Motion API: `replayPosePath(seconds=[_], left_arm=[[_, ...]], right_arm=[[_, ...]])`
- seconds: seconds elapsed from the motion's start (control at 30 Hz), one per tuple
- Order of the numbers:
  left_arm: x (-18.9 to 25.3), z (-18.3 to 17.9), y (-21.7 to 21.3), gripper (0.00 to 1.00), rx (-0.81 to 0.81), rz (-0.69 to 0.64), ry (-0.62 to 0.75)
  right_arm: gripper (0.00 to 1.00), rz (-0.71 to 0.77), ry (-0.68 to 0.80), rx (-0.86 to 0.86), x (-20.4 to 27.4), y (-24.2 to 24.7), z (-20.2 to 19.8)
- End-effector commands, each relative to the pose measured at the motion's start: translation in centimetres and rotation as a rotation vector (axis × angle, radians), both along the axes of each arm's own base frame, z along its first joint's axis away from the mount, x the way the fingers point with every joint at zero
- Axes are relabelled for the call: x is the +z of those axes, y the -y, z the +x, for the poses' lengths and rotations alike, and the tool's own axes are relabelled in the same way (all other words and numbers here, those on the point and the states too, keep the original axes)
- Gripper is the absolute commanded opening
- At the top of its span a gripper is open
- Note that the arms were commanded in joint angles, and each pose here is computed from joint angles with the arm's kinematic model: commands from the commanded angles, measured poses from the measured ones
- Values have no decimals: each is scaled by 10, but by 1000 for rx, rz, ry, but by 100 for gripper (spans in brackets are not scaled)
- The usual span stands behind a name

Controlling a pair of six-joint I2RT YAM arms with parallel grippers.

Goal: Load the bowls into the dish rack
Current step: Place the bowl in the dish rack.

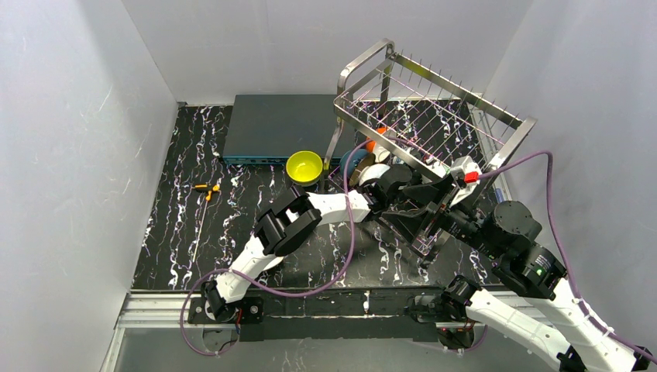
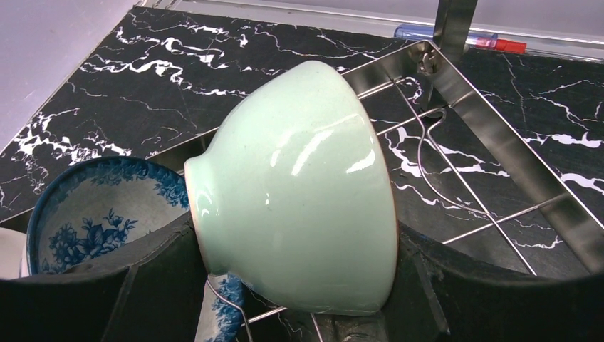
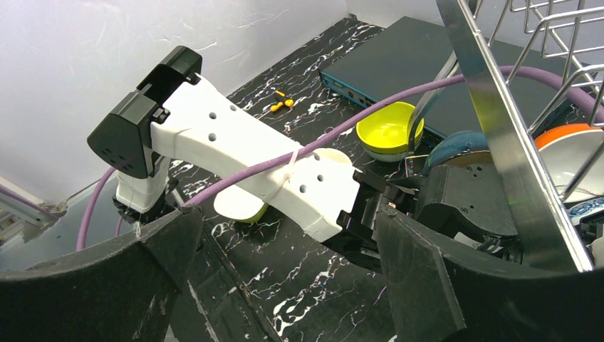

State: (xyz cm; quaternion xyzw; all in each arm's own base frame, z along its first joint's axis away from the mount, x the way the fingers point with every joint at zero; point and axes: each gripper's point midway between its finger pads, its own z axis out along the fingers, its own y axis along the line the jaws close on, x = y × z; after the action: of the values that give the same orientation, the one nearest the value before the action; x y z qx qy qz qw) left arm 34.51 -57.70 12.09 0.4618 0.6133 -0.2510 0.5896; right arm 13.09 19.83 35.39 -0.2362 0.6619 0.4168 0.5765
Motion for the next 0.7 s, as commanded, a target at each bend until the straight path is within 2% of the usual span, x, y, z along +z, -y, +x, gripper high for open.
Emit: replayPosePath(seconds=[0.0, 0.07, 0.1, 0.43, 0.67], left_arm=[[66, 15, -13, 70, 88, -74, 85], [70, 17, -14, 80, 101, -72, 99], [71, 18, -15, 82, 105, -73, 103], [80, 20, -20, 84, 126, -59, 142], [94, 9, -22, 84, 111, -69, 160]], right_arm=[[99, 56, 51, -2, 22, 2, -2], [99, 56, 49, 3, 22, 1, -2], [99, 55, 48, 5, 21, 0, -1], [99, 56, 47, 8, 21, -1, -1], [99, 59, 47, 10, 22, -1, -2]])
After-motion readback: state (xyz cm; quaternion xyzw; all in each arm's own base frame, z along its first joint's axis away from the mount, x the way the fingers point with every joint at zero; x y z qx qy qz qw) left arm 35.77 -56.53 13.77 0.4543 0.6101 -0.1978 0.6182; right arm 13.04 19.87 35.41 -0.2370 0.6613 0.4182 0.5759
